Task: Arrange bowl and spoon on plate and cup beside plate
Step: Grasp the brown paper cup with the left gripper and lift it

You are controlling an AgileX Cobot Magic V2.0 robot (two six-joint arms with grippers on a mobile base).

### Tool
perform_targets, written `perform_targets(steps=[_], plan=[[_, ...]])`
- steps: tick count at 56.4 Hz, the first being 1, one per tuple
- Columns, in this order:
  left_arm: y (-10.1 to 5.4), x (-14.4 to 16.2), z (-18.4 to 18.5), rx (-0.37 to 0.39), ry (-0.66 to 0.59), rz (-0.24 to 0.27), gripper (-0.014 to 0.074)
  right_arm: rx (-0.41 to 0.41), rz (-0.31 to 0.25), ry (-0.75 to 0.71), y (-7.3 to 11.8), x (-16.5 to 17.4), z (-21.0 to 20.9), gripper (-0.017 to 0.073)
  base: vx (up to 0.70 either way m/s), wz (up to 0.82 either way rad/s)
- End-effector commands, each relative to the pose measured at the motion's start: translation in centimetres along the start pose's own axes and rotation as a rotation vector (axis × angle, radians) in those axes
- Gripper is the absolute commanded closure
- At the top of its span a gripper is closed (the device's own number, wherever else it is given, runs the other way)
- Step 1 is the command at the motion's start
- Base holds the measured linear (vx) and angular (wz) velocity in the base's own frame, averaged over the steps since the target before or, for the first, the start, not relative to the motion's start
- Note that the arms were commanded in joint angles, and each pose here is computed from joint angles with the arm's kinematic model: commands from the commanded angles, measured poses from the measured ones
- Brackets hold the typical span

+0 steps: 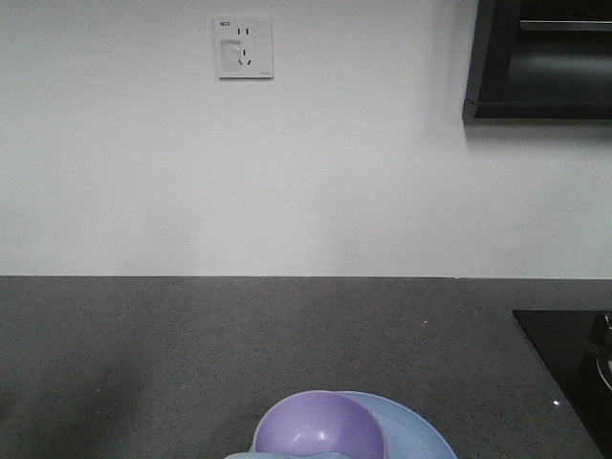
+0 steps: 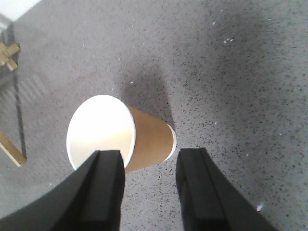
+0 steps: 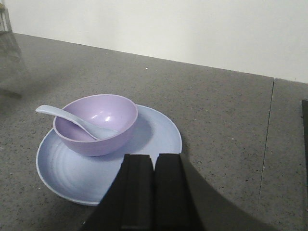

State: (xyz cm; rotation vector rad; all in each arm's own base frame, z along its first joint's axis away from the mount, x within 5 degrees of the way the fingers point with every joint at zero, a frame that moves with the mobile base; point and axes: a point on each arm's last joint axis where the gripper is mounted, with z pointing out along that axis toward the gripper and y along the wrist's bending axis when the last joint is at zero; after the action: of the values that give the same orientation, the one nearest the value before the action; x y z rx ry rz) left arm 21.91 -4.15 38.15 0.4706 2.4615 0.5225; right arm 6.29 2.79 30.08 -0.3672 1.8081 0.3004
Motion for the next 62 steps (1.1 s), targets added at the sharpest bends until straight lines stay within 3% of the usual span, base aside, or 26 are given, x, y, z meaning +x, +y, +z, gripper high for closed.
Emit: perform_targets(steps=[1, 12, 19, 37, 43, 62], plan=[[1.3, -0.6, 0.1, -0.035, -0.051, -0.052, 0.0215, 0.008, -0.012, -0.093, -0.1, -1.6, -0.1, 0.0568, 0.00, 0.00], [2.8, -0.2, 3.0, -0.027, 0.062, -0.154, 0.0270, 0.008, -0.012, -0.085, -0.1, -1.5, -0.1, 0.0568, 0.00, 0.00], [2.8, -0.2, 4.8, -0.001, 0.128, -0.193, 0.0279, 0.008, -0.012, -0.061, -0.1, -1.3, 0.0, 0.0568, 0.00, 0.00], [3.0, -0.9, 5.6, -0.031, 0.085, -0.192, 0.0279, 0.007, -0.012, 0.010, -0.1, -0.6, 0.0, 0.0568, 0.00, 0.00], [3.0, -1.0, 5.6, -0.029, 0.076, -0.220, 0.0269, 0.007, -0.012, 0.010, -0.1, -0.6, 0.0, 0.0568, 0.00, 0.00], [3.2, -1.0, 5.9, -0.066, 0.089, -0.193, 0.0075, 0.009, -0.017, 0.010, -0.1, -0.6, 0.0, 0.0568, 0.00, 0.00]])
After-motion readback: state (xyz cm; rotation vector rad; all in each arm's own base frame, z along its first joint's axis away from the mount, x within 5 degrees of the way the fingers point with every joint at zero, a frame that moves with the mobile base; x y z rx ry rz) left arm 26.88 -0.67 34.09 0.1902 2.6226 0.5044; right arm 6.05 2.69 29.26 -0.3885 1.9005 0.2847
